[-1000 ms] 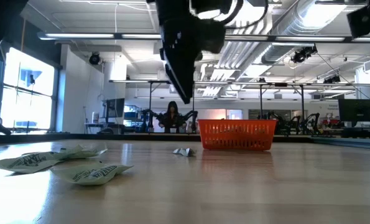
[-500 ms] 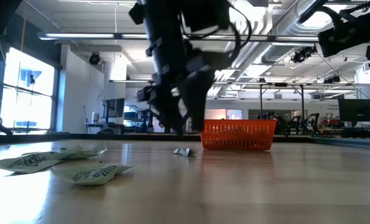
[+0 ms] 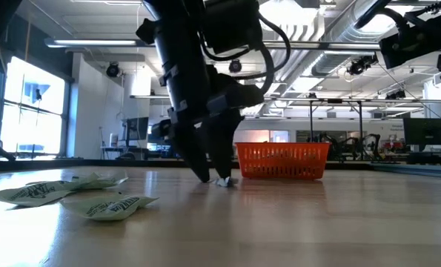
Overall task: Pick and place Stevia / Truvia into bins
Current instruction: Put the green stevia packet into the orange basket
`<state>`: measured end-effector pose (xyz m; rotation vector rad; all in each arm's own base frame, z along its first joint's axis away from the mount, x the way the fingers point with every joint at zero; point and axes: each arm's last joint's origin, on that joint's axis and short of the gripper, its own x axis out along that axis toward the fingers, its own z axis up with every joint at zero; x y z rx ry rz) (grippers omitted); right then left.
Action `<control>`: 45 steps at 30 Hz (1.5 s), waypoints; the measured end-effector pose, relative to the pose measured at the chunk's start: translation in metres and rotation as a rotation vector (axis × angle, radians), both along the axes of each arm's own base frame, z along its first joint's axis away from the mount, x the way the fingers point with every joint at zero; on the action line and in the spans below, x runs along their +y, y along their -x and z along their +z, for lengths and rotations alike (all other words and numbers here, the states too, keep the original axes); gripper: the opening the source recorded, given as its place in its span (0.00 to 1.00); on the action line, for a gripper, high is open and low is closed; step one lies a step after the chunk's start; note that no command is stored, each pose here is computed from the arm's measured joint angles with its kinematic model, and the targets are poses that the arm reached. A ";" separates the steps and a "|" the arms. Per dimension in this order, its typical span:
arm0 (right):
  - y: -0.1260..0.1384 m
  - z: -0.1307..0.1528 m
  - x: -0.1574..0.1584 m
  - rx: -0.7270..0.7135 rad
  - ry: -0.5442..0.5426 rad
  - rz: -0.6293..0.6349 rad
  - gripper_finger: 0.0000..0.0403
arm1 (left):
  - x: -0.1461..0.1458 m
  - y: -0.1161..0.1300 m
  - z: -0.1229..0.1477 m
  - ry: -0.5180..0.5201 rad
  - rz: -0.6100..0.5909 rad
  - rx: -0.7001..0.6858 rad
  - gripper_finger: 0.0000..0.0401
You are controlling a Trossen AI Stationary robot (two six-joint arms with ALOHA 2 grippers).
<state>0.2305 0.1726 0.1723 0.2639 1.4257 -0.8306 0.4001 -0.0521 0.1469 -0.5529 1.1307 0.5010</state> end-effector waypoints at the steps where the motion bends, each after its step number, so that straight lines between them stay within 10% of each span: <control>1: 0.000 0.000 0.000 0.001 0.000 0.000 0.81 | 0.000 0.001 -0.002 -0.027 -0.008 0.002 0.58; 14: 0.000 0.000 0.000 0.010 -0.011 -0.005 0.81 | 0.041 0.011 -0.004 -0.212 -0.120 0.105 0.06; 21: 0.001 0.000 0.000 0.010 -0.008 -0.019 0.81 | 0.092 0.002 0.060 -0.396 -0.136 0.047 0.09; 29: 0.003 0.000 0.002 0.003 -0.008 -0.067 0.81 | 0.122 -0.027 0.093 -0.214 -0.286 -0.282 0.06; 36: 0.004 0.001 0.003 -0.008 0.012 -0.052 0.81 | 0.110 -0.038 0.079 -0.154 -0.301 -0.300 0.35; 45: -0.001 0.001 -0.002 -0.036 0.043 -0.016 0.81 | 0.092 0.013 0.076 -0.062 -0.298 0.186 0.72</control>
